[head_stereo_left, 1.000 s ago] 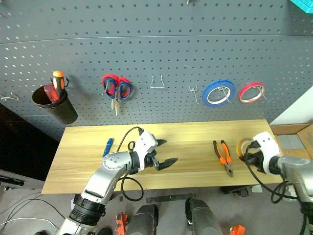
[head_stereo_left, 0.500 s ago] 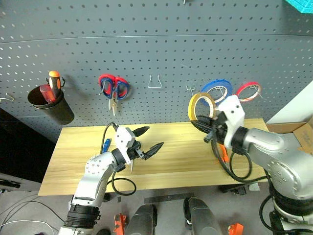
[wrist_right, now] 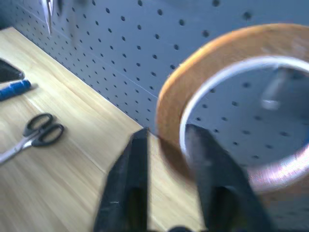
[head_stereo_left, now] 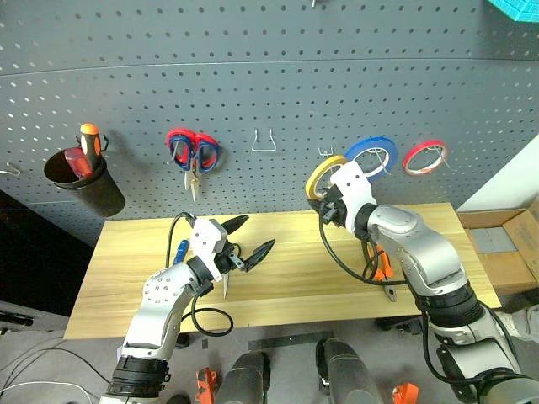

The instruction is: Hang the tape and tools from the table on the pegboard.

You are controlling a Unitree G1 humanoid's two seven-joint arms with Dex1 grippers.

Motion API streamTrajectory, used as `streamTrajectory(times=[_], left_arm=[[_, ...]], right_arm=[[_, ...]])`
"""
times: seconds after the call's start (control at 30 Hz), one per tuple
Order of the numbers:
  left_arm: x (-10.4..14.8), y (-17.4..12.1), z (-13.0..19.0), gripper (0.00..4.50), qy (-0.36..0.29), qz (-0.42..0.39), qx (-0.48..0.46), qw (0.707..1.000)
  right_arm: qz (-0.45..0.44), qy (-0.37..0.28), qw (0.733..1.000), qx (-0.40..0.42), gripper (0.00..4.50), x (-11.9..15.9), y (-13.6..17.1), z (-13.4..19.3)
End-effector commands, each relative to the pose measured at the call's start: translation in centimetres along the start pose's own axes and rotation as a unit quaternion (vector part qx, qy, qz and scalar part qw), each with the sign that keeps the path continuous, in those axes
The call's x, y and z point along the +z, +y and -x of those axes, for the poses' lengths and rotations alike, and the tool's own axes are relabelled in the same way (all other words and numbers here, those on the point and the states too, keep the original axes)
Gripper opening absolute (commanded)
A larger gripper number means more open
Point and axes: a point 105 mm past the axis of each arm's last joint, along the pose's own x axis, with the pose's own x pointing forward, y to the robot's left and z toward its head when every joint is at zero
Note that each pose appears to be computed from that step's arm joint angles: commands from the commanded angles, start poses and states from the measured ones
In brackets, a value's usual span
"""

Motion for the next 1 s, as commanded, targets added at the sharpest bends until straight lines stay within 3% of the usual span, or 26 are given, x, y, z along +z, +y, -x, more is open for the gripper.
streamTrajectory(times=[0.03, 0.17, 0.2, 0.23, 0.3, 0.37, 0.47, 0.57, 0.83, 1.0], left_arm=[[1.1, -0.1, 0.1, 4.50, -0.015, -0.022, -0.004, 1.000], [0.1, 0.1, 0.5, 4.50, 0.005, -0.022, -0.005, 1.000], [-0.2, 0.1, 0.8, 4.50, 0.012, -0.022, -0.006, 1.000], [-0.6, 0.0, 1.1, 4.50, 0.022, -0.021, -0.007, 1.000], [-1.6, -0.1, 1.8, 4.50, 0.045, -0.032, -0.018, 0.998], [-3.0, -0.1, 3.0, 4.50, 0.080, -0.038, -0.034, 0.995], [-4.0, 0.3, 5.0, 4.50, 0.120, -0.044, -0.048, 0.991], [-3.8, 0.3, 6.2, 4.50, 0.128, -0.043, -0.049, 0.990], [-3.5, 0.0, 7.0, 4.50, 0.131, -0.037, -0.035, 0.990], [-2.6, 2.3, 7.5, 4.50, 0.132, -0.045, 0.005, 0.990]], right_arm=[[-0.006, -0.019, 1.000, 0.003, 2.65, 1.3, -0.5, 1.8], [-0.105, -0.018, 0.992, 0.072, 4.05, 1.5, 0.7, 6.3], [-0.127, 0.003, 0.988, 0.092, 4.39, 0.5, 1.4, 7.4], [-0.141, 0.038, 0.985, 0.095, 4.46, -1.2, 1.9, 8.3], [-0.184, 0.116, 0.975, 0.036, 4.46, -5.3, 0.9, 8.7], [-0.208, 0.184, 0.955, -0.099, 4.46, -9.5, -2.2, 8.6], [-0.228, 0.235, 0.925, -0.194, 4.46, -12.5, -4.2, 8.7], [-0.239, 0.260, 0.904, -0.240, 4.46, -14.1, -5.3, 8.7], [-0.249, 0.278, 0.903, -0.211, 4.46, -16.3, -4.0, 7.1], [-0.248, 0.300, 0.898, -0.204, 4.46, -19.2, -3.7, 6.4]])
